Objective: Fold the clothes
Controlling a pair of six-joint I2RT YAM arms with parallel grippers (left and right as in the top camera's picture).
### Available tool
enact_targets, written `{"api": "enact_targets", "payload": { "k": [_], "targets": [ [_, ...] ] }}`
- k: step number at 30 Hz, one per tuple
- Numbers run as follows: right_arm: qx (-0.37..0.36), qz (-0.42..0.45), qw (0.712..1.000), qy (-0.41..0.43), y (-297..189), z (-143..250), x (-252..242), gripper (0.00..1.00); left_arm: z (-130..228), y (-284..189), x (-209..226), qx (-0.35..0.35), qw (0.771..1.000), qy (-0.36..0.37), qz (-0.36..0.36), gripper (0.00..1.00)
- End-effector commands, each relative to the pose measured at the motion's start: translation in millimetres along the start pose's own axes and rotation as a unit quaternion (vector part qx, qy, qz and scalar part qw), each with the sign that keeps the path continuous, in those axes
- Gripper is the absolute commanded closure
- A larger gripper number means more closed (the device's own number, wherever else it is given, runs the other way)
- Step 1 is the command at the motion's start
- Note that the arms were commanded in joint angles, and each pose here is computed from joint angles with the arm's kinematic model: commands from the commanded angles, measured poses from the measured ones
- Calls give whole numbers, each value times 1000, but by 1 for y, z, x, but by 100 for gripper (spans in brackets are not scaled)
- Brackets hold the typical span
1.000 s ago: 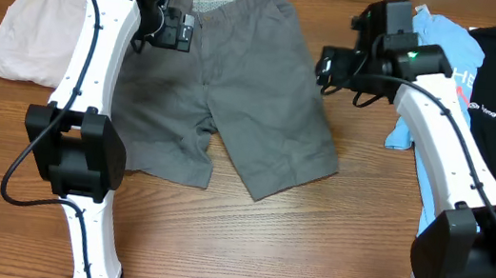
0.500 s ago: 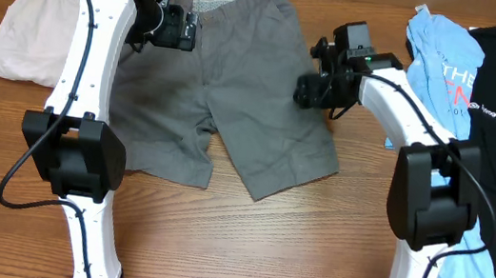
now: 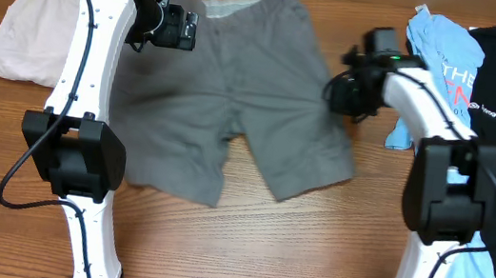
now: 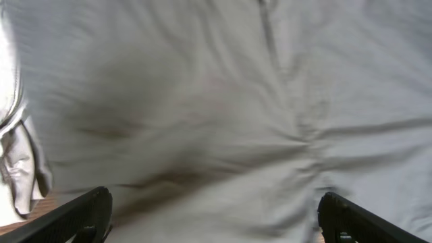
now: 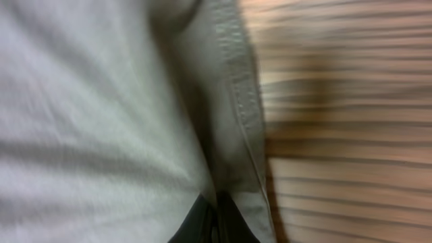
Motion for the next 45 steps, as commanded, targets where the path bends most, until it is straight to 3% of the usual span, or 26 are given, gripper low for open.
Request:
{"api": "enact_targets", "payload": {
  "k": [1, 2, 7, 10, 17, 24, 28, 31, 45],
  "targets": [
    [-33, -11, 998, 52, -20, -17, -39, 96, -6, -15, -4, -26, 1000, -4, 11, 0],
    [-39, -17, 998, 55, -24, -20, -43, 96, -7, -15, -5, -28, 1000, -3, 11, 0],
    [-56, -18, 997, 43, -49, -34, -43, 39, -9, -14, -12, -36, 999, 5, 13, 0],
    [-53, -25, 997, 42, -77, -40, -32, 30, -11, -14, -11, -41, 999, 7, 5, 0],
    [3, -56, 998, 30, -115, -23, 17, 28, -16, -15, 0, -54, 998, 2, -36, 0],
    [90, -61, 994, 2, -94, 13, 81, 28, -19, -18, 19, -65, 997, -15, -43, 0],
    [110, 19, 993, 29, -71, 33, 104, 28, -18, -19, 24, -61, 997, -20, -45, 0],
    [123, 33, 991, 29, -51, 46, 114, 28, -18, -19, 24, -60, 997, -18, -46, 0],
    [76, 97, 991, 50, 28, 65, 73, 28, -17, -18, 24, -56, 997, -7, -48, 0]
  ]
}}
Point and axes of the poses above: each gripper's point midway between its finger pads, its own y axis out along the fingers, its own x axis along the line the jaws close on, z = x × y, the point moved 7 cm from there along -y, back along the fingers, and after that the axes turned 1 degree about -y, right-handed, at the moved point
